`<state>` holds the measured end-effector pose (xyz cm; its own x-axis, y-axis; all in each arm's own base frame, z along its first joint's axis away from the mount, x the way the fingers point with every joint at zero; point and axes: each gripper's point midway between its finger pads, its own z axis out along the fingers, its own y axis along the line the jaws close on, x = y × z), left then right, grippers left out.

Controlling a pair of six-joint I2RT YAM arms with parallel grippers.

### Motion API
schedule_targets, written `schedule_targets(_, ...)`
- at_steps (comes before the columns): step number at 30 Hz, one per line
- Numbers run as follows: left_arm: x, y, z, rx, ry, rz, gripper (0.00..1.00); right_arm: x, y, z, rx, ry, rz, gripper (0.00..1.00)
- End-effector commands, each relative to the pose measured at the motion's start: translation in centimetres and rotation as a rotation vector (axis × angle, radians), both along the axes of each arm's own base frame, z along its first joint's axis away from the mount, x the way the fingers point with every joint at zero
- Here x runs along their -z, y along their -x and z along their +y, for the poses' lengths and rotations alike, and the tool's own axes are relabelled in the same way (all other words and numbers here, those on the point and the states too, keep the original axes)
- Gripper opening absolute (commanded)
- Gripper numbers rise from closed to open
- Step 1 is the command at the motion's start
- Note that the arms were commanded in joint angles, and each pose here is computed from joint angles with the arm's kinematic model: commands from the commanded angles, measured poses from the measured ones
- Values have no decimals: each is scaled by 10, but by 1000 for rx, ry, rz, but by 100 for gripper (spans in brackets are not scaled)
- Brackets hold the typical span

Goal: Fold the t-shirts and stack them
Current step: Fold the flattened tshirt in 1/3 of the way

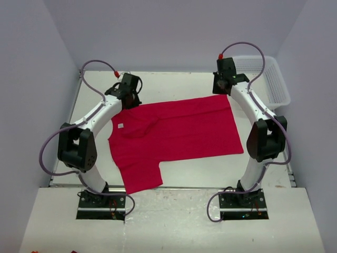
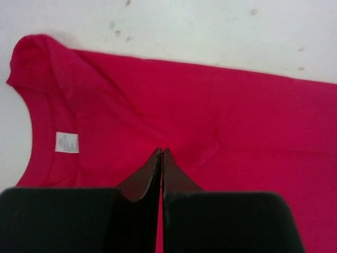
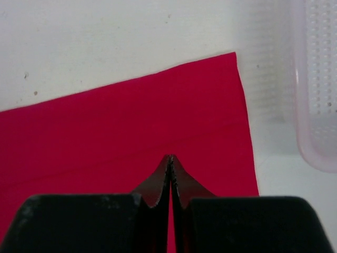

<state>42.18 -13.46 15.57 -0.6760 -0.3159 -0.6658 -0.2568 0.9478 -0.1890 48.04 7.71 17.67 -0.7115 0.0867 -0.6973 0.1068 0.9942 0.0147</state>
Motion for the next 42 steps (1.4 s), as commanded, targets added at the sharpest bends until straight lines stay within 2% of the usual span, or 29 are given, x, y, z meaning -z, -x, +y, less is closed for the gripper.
schedule_targets(1, 13, -2, 27, -63, 27, 59, 0, -25, 6, 19, -45, -34, -68, 0)
schedule_targets(9, 52, -13, 77, -136, -27, 170, 0, -34, 20, 36, -78, -61, -87, 0)
schedule_targets(22, 74, 0, 88, -145, -35, 231, 0, -35, 23, 41, -100, -88, -96, 0)
schedule_targets(25, 81, 7, 86, -127, -15, 245, 3, -34, 25, 45, -116, -102, -86, 0)
schedule_targets(28, 88, 11, 91, -138, -30, 259, 1, -30, 27, 56, -147, -119, -65, 0)
schedule_targets(36, 99, -2, 106, -163, 6, 274, 0, -28, 30, 76, -187, -110, -58, 0)
schedule_targets(42, 120, -5, 115, -180, 9, 344, 0, -32, 31, 77, -184, -113, -69, 0)
